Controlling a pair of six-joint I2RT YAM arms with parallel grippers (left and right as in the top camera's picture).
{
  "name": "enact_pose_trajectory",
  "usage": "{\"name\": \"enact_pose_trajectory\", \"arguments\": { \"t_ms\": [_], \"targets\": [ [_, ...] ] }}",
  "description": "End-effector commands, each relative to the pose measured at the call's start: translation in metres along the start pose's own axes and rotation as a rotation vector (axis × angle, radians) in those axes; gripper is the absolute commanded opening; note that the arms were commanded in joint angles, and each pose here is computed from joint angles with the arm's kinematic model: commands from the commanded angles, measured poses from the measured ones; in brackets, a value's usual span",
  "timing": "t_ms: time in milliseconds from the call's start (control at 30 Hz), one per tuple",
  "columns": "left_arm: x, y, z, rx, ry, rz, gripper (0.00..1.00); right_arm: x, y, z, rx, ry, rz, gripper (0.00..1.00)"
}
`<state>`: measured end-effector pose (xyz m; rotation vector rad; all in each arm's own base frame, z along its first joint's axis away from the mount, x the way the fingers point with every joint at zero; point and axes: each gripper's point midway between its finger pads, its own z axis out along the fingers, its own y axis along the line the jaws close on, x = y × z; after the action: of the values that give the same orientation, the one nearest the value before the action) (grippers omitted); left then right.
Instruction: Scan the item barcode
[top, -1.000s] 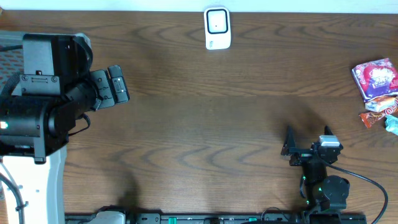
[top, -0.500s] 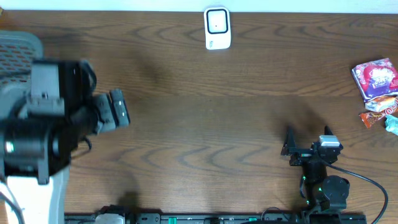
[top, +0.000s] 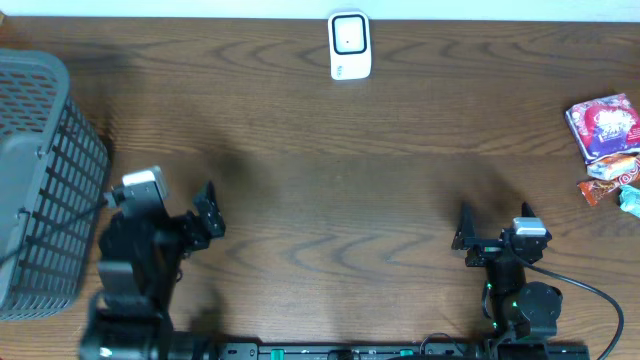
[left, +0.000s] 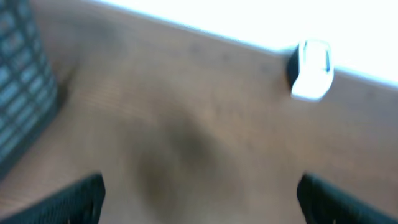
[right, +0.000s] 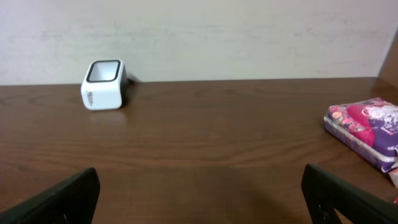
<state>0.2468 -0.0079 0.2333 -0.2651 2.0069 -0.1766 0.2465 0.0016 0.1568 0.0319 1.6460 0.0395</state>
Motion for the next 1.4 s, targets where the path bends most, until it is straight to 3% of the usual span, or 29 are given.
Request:
{"name": "enact_pose_trajectory", "arguments": {
  "t_ms": [0, 333, 1367],
  "targets": [
    [0.0228, 0.0084, 0.0092, 0.021, -0.098, -0.005, 0.98, 0.0005, 0.0021, -0.0003, -0.009, 0.0, 0.013, 0.99],
    [0.0274, 0.006, 0.0124, 0.156, -0.472, -0.024, 0.98, 0.0005, 0.0021, -0.0003, -0.009, 0.0, 0.013, 0.99],
    [0.0274, 0.006, 0.0124, 0.156, -0.472, -0.024, 0.98, 0.0005, 0.0021, -0.0003, -0.009, 0.0, 0.013, 0.99]
  ]
}}
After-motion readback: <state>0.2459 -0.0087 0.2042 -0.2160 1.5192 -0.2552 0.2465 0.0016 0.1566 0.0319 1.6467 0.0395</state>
